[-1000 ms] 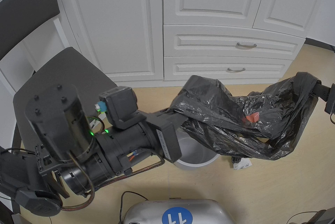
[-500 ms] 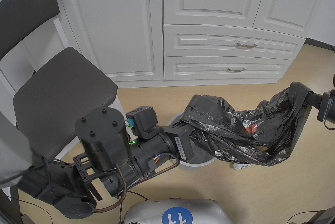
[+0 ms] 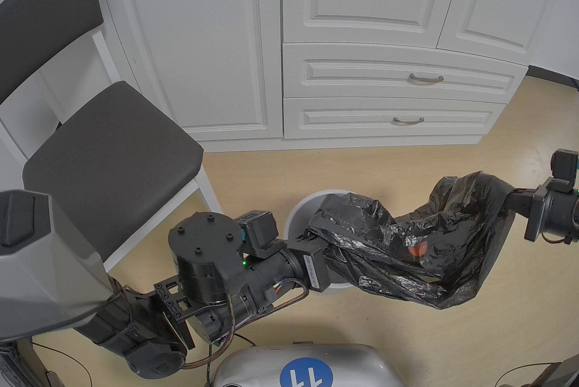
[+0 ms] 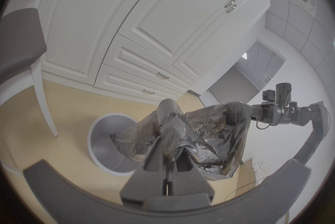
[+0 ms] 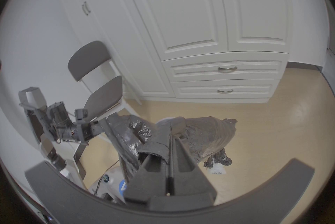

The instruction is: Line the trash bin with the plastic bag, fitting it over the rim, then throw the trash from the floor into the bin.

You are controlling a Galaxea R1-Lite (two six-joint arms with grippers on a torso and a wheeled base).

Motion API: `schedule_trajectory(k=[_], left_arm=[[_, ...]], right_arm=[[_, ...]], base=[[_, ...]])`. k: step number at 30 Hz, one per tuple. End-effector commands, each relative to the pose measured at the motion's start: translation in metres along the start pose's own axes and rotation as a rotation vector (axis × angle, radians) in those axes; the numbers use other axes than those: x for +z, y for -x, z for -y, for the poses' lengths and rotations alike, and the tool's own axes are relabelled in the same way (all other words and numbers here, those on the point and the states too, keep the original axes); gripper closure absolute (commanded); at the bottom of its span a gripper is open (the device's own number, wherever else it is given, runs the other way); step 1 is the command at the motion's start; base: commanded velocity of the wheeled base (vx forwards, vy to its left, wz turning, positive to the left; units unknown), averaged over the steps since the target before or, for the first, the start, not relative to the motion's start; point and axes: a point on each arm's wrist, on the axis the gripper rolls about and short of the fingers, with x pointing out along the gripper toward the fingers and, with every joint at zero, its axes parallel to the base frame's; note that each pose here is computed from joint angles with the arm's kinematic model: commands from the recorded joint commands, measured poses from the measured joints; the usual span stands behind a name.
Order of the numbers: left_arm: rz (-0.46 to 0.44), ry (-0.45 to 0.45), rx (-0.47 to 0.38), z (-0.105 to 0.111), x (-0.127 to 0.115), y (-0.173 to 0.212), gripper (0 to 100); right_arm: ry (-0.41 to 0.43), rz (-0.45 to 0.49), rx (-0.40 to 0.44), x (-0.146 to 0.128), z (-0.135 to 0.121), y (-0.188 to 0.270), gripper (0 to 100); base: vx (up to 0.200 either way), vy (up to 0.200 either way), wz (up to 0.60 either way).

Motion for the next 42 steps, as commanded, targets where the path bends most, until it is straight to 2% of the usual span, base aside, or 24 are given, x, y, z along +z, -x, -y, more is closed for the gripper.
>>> schedule_trajectory(k=[1,7,14,21,25,30,37,42], left_arm=[[0.008,-0.006,-0.012,0.004,0.002,-0.004,100],[0.039,-0.007,-0.05,0.015,0.009,-0.014,100],[0.0,-0.053,-0.091,0.04,0.012,-0.026,100],[-0.048,-0.111,-0.097,0.057,0.005,-0.034,100],[-0.052,-0.117,-0.05,0.056,-0.001,-0.04,100],[-0.084,-0.13,0.025,0.047,-0.022,-0.051,100],[-0.078,-0.129,0.034,0.046,-0.024,-0.052,100],[-0.073,-0.126,0.032,0.046,-0.022,-0.049,100]], right_arm=[[0.053,-0.048,0.068,-0.011,-0.012,-0.006,100],[0.069,-0.083,0.099,-0.016,-0.02,-0.015,100],[0.072,-0.123,0.116,-0.019,-0.032,-0.028,100],[0.022,-0.065,0.155,-0.018,-0.055,-0.042,100],[-0.002,-0.062,0.146,-0.02,-0.066,-0.05,100],[-0.044,-0.049,0.112,-0.026,-0.079,-0.073,100],[-0.094,-0.025,0.07,-0.026,-0.084,-0.09,100],[-0.095,-0.027,0.064,-0.027,-0.085,-0.091,100]], base=[[0.0,0.0,0.0],[0.0,0.0,0.0],[0.0,0.0,0.0],[0.0,0.0,0.0],[0.0,0.0,0.0],[0.0,0.0,0.0],[0.0,0.0,0.0],[0.0,0.0,0.0]])
